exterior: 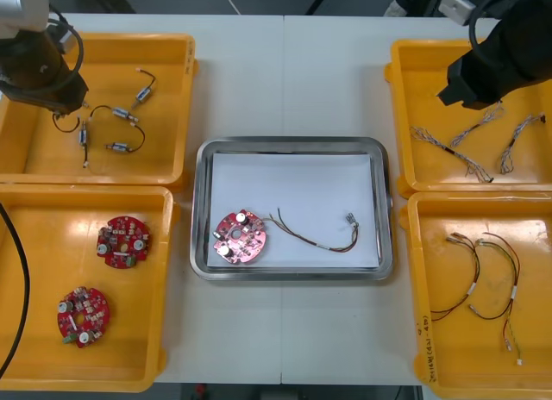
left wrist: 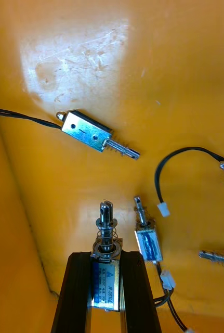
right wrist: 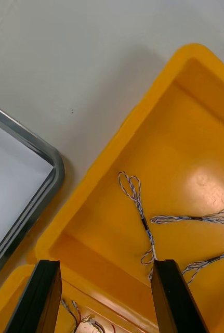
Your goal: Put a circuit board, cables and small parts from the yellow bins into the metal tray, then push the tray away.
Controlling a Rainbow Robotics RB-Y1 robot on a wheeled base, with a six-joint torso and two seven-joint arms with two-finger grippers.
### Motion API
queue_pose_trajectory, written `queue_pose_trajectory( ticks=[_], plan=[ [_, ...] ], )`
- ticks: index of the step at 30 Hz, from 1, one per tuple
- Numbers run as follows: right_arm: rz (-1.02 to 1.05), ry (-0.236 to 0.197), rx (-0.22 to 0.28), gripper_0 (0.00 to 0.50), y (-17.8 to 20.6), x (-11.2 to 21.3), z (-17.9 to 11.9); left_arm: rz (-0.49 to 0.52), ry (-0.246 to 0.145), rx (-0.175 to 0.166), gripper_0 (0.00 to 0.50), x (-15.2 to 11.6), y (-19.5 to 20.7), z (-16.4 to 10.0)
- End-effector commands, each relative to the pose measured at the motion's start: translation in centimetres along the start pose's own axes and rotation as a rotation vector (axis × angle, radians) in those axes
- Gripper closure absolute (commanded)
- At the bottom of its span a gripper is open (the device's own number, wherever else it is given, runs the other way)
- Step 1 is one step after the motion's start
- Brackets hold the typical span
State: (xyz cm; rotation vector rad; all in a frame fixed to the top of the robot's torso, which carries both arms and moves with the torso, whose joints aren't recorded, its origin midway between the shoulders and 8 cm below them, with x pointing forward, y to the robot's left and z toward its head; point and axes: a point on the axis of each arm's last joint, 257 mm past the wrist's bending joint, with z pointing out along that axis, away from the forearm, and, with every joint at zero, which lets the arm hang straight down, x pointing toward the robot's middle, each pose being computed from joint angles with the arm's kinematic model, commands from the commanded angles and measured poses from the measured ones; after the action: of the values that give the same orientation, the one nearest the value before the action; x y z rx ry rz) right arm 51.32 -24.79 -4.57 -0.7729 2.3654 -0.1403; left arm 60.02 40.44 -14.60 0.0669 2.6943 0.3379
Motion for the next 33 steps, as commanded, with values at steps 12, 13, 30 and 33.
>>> queue_pose_trajectory(
  ticks=[12,13,30,33],
  plan=[
    [0.309,0.006,0.098,0.000,-8.9,3.4,-1.6,-0.178,-0.101,0.095,0.496,-1.5,-4.6,-7.9],
    [0.322,0.004,0.104,0.000,-9.3,3.5,-1.7,-0.180,-0.105,0.103,0.497,-1.2,-5.2,-8.1],
    [0.462,0.105,0.101,0.000,-11.0,6.9,0.4,-0.164,-0.139,0.264,0.495,1.6,-19.1,-12.6],
    [0.518,0.118,0.091,0.000,-11.7,7.6,0.6,-0.162,-0.138,0.294,0.494,2.2,-21.6,-13.2]
  ],
)
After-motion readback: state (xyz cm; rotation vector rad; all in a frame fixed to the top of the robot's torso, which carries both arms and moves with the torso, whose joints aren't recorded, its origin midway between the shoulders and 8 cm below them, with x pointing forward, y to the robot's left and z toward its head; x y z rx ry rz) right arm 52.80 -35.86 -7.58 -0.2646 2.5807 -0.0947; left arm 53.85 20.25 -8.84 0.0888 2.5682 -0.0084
